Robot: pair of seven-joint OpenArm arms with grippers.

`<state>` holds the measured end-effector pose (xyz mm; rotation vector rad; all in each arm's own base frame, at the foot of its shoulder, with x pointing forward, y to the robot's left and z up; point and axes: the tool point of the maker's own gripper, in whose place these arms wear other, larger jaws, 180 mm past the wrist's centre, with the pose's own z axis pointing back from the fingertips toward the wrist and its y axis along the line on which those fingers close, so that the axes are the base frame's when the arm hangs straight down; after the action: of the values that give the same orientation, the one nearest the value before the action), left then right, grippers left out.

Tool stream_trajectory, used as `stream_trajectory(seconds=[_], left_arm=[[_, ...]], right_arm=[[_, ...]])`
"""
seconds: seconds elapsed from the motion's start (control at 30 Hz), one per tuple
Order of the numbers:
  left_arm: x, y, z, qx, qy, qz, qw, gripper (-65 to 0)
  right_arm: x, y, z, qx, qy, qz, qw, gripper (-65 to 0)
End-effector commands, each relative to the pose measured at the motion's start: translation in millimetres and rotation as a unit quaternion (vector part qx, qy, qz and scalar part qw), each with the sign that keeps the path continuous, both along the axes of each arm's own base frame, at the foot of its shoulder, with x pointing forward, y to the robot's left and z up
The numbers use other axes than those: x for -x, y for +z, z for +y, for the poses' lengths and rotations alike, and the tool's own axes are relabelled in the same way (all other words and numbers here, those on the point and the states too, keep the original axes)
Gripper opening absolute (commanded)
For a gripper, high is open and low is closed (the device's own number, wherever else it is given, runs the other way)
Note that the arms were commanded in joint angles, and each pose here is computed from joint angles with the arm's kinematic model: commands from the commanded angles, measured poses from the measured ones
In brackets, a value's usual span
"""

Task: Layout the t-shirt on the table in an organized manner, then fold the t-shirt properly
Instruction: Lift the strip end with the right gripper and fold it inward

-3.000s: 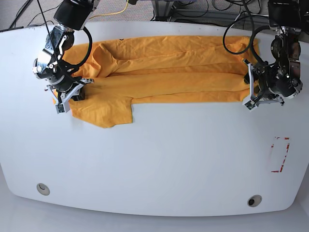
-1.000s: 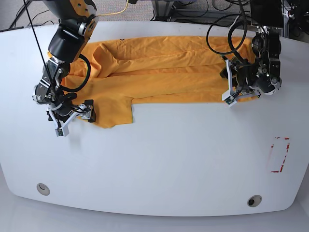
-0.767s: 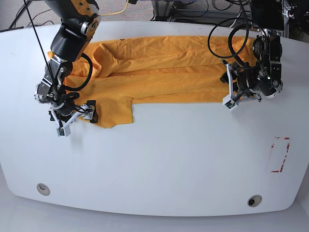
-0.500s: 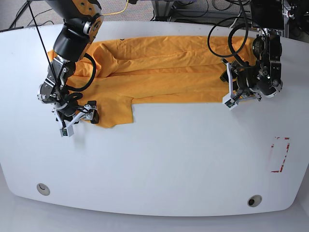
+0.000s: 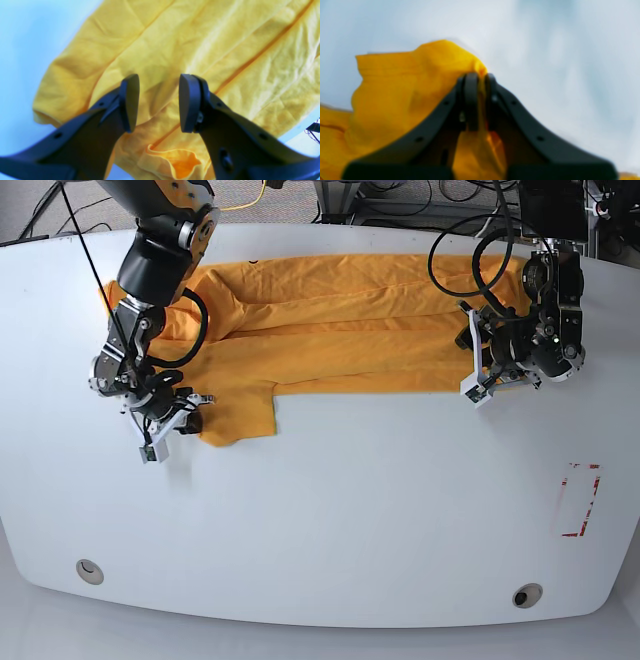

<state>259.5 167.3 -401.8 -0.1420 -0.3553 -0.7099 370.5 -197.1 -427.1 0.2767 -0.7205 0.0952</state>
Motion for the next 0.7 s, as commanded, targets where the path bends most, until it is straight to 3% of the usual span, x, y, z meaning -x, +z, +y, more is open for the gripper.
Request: stream_trajectory(seconds=[0.0,0.17,0.37,0.67], left_arm=[[-6.5,3.4,2.3,0.004,0.003,-0.008,1.0,-41.3],[-9.9,-2.4,2.9,0.013,0.009,-0.003,1.0,-41.3],[-5.9,-14.2,4.2,0.022,0.018,0.015,0.999,-41.3],[-5.2,-17.1,3.7,0.025,0.02,0.019,0.999,-41.3]], right_arm=[[-6.4,8.0,1.5,0.008,0.011,-0.006,0.9999,-65.0],[-12.6,25.9,-2.7,0.027,0.014,-0.025,0.9992,-65.0],[-7.5,51.1,-7.2,0.072,0.023,-0.013,0.9971,-65.0],[28.6,75.5,-6.7,0.113,0.038,0.002,0.9929,-65.0]])
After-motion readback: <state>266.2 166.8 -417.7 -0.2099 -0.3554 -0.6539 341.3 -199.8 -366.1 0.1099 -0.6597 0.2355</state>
